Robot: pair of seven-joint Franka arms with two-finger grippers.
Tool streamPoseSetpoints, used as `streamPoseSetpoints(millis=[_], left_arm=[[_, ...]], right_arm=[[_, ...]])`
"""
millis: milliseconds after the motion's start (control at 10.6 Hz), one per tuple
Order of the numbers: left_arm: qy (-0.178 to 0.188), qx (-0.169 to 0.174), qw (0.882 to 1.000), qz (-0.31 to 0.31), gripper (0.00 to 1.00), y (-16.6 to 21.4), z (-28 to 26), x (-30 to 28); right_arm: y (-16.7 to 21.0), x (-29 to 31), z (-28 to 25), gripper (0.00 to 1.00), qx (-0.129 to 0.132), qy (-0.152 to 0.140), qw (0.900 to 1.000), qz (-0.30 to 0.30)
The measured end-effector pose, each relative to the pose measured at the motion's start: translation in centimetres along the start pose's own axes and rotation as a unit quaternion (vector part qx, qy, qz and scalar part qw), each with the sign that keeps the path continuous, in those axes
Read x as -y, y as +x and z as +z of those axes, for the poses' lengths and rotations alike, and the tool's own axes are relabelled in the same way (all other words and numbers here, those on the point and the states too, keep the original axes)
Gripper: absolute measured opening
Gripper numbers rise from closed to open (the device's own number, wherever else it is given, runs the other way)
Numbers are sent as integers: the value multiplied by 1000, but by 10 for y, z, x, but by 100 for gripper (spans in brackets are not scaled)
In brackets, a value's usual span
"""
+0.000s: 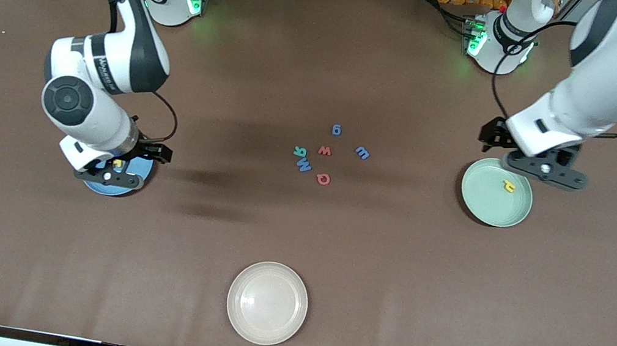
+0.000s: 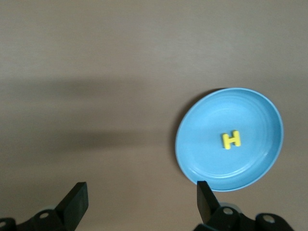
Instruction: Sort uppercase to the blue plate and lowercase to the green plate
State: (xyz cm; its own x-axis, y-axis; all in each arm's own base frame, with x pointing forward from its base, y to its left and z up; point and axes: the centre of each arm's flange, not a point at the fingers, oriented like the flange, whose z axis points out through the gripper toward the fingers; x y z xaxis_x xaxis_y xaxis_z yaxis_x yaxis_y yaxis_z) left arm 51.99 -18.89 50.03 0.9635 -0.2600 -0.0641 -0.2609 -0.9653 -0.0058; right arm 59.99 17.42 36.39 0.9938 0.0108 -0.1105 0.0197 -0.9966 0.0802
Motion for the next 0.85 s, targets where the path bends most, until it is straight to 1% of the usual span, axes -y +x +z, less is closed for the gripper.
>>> streamPoseSetpoints(millis=[188,470,658,847], left_arm=[[0,-5,999,32,100,-6,45,-35],[-5,-32,995,92,100,-30,123,-96],[-19,-49,991,127,100,-43,166,-129],[-39,-59,985,156,100,-47,194,-157]], right_arm=[[-2,18,-18,100,-17,4,1000,-3],[-5,21,-47,100,-40,10,999,-3],[-11,3,-85,100,-66,13,998,11],[-19,-28,-118,100,-83,14,996,33]])
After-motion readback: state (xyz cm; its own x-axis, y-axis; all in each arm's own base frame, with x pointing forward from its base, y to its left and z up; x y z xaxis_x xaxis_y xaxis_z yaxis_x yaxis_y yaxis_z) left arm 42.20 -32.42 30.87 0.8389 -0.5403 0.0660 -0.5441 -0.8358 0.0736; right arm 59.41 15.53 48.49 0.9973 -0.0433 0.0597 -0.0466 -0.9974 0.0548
